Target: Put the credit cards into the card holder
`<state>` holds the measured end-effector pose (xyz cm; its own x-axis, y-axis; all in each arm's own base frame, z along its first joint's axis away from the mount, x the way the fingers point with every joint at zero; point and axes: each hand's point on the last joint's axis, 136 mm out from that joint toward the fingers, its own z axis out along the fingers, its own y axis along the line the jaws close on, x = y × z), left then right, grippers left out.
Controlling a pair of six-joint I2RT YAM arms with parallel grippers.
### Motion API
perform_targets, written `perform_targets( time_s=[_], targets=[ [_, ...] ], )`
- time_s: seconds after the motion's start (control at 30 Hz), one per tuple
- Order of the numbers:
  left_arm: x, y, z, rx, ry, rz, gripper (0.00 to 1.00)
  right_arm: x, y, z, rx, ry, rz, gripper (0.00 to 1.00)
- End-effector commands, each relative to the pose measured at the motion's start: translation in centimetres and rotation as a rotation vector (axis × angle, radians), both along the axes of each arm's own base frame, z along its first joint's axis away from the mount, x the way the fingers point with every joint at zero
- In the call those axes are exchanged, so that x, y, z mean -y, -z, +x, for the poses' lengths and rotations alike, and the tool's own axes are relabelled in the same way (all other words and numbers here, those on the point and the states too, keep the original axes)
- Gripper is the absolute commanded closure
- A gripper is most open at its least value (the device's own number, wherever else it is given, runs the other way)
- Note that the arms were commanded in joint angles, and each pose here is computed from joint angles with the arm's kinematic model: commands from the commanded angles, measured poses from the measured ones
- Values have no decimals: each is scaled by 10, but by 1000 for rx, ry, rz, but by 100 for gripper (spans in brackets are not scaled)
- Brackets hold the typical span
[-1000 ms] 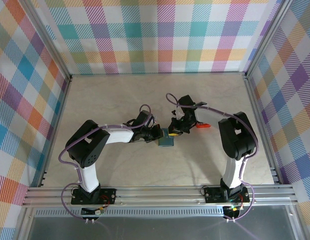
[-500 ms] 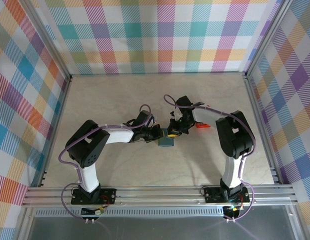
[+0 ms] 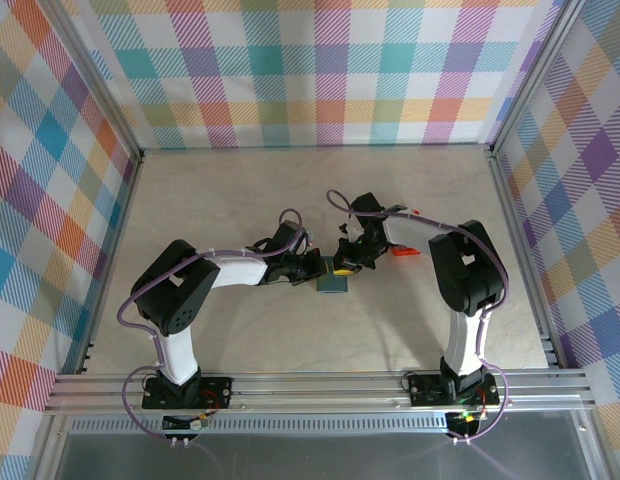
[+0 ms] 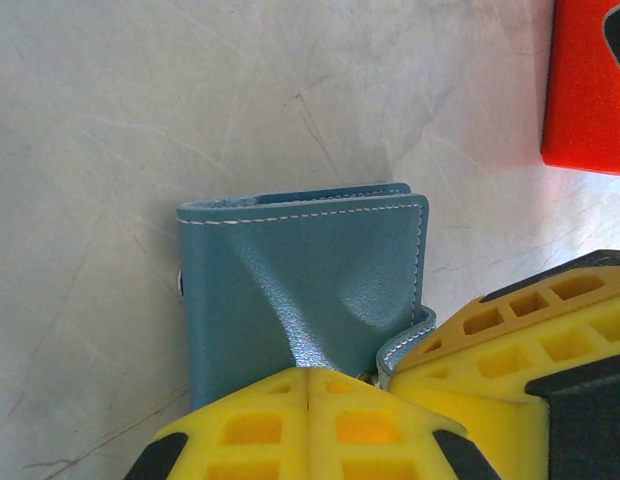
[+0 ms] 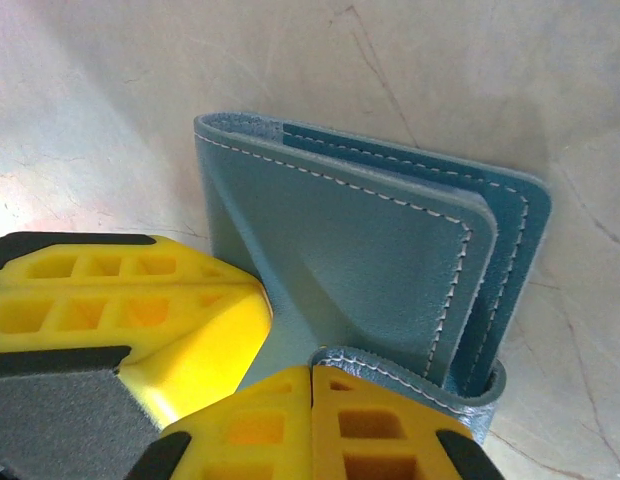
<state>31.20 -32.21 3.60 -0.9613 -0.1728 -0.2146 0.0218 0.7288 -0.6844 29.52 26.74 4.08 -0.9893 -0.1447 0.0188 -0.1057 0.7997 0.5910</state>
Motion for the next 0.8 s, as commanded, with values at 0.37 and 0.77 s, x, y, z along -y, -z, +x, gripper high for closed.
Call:
perform_targets(
  time_s=[0.37, 0.77],
  targets=[
    [1, 14, -10, -42, 23, 18, 100, -3, 12, -2, -29, -1, -26, 100],
    [1, 14, -10, -44, 25, 17, 100, 17, 36, -5, -35, 13, -175, 100]
  ],
)
